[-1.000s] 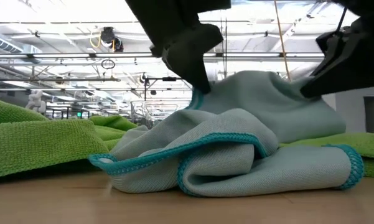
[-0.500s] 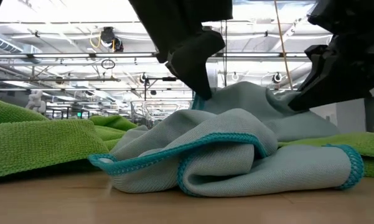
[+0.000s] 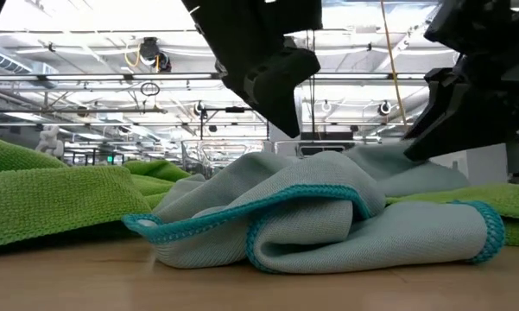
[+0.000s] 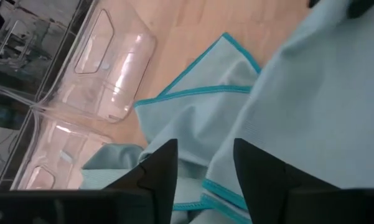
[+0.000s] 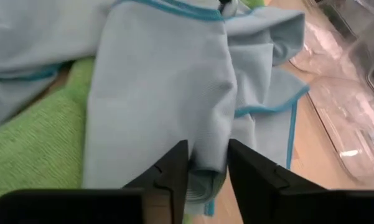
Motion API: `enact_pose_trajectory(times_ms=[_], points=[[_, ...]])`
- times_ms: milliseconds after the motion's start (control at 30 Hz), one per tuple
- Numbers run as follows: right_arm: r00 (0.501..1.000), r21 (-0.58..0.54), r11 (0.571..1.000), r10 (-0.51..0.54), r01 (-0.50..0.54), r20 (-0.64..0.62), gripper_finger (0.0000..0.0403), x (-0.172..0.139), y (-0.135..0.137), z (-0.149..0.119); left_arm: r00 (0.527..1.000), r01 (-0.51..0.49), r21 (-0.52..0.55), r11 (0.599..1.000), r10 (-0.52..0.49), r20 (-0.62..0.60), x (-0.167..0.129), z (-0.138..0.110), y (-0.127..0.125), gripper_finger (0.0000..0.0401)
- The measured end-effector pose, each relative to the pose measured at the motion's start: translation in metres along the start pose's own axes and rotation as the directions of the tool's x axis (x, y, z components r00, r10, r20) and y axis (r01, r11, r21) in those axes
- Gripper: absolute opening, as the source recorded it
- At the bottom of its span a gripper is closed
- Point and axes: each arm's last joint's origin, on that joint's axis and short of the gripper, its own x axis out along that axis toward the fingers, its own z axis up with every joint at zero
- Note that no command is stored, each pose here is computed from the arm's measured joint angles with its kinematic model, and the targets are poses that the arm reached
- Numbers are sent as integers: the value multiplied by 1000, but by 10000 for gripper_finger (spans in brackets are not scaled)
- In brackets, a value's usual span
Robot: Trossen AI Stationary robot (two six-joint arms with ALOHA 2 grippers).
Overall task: Fold microfiber towels
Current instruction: Fold the top right blue microfiber towel, then put the blue folded microfiber towel into the left transparent bin
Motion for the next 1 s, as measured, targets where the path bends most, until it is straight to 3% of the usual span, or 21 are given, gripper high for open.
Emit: enact_pose_trajectory(times_ms=[300, 500, 700, 833, 1000], points=[[995, 47, 998, -24, 29, -98, 157, -18, -17, -8, 996, 65, 5, 998, -65, 58, -8, 4, -12, 161], [992, -112, 991, 67, -79, -108, 166, -35, -15, -9, 960, 211, 128, 969, -230, 157, -31, 7, -38, 161], [988, -214, 967, 123, -140, -91, 166, -42, -8, -10, 948, 199, 354, 914, -271, 166, -53, -8, -66, 162], [988, -195, 969, 142, -153, -68, 167, -42, -6, -8, 943, 218, 344, 913, -287, 167, -54, -12, -74, 168], [985, -164, 972, 167, -170, -34, 167, -42, -3, -3, 959, 178, 339, 924, -240, 150, -50, -13, -70, 208]])
